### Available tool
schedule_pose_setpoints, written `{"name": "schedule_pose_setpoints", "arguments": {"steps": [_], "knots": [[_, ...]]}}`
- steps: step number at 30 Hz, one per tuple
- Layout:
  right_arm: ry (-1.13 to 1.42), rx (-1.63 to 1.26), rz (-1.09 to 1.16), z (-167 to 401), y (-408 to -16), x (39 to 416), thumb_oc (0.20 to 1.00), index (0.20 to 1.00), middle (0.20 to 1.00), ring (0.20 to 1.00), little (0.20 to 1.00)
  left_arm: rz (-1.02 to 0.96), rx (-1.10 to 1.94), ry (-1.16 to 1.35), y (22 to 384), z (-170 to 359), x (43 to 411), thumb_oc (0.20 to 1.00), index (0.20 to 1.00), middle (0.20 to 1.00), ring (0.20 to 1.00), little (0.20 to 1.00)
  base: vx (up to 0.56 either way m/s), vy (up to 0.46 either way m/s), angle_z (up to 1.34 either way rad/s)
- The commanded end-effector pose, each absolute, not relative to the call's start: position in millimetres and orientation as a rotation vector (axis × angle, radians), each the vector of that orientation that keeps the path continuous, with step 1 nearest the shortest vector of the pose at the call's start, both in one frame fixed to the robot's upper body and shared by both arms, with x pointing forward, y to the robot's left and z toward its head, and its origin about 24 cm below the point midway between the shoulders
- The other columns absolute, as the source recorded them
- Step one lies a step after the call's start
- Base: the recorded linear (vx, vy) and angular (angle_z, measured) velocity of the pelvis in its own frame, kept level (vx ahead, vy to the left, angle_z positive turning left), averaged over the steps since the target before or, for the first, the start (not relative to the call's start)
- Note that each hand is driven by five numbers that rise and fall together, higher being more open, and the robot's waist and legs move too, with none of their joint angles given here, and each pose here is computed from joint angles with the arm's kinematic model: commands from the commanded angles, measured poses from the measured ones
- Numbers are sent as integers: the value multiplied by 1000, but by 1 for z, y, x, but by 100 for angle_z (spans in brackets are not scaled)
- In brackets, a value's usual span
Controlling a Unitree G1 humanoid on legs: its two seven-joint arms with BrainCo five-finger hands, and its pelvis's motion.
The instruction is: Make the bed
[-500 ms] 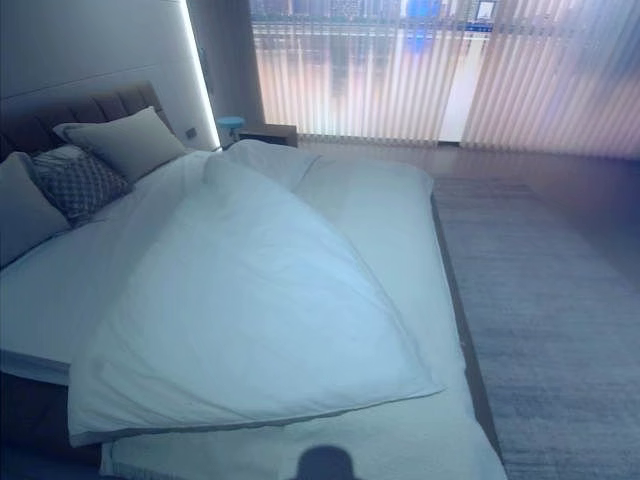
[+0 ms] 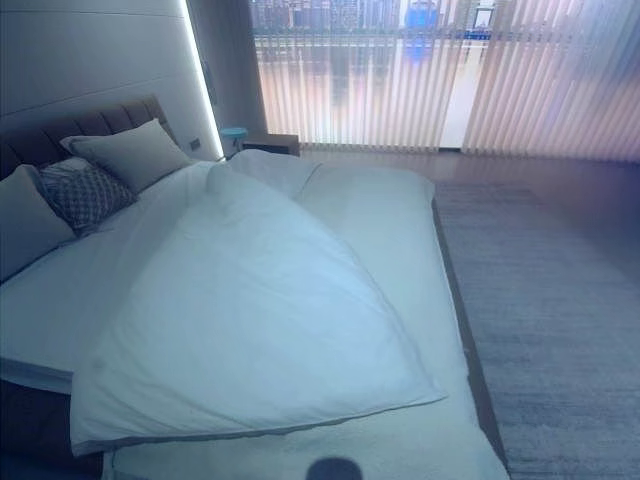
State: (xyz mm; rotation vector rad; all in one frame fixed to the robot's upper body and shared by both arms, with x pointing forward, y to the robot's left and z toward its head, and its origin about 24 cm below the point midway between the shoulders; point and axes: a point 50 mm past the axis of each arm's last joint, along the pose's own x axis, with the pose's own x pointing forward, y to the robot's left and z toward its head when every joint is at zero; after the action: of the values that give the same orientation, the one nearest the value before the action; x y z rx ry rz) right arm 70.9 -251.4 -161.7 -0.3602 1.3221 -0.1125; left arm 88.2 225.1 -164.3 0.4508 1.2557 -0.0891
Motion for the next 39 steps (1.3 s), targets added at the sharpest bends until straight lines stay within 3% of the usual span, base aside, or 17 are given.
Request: {"name": "schedule_pose_setpoints", "arguments": {"steps": [1,7,10,11,16,27,39], "knots": [[1220,-220,-206,-157,-244,101,1000,1000,1000,1000,1000,-44,427,1232,226,-162,99,1000,1000,1000,1000,1000,0,0,0],[1036,81,-382,-146,-237,137,1000,1000,1000,1000,1000,-27,433,1216,224,-162,103,1000,1000,1000,1000,1000,-10,4,-4],[851,307,-467,-128,-228,178,1000,1000,1000,1000,1000,-7,424,1168,219,-159,116,1000,1000,1000,1000,1000,-100,12,-4],[726,431,-466,-111,-218,210,1000,1000,1000,1000,1000,6,413,1128,214,-156,127,1000,1000,1000,1000,1000,-113,8,-1],[524,588,-415,-71,-194,259,1000,1000,1000,1000,1000,18,418,1077,206,-151,144,1000,1000,1000,1000,1000,-62,-5,0],[281,708,-377,10,-167,337,1000,1000,1000,1000,1000,42,391,989,191,-142,172,1000,1000,1000,1000,1000,-2,-1,1],[140,511,-451,98,-185,394,1000,1000,1000,1000,1000,47,335,860,172,-124,207,1000,1000,1000,1000,1000,-6,-13,15]]}}
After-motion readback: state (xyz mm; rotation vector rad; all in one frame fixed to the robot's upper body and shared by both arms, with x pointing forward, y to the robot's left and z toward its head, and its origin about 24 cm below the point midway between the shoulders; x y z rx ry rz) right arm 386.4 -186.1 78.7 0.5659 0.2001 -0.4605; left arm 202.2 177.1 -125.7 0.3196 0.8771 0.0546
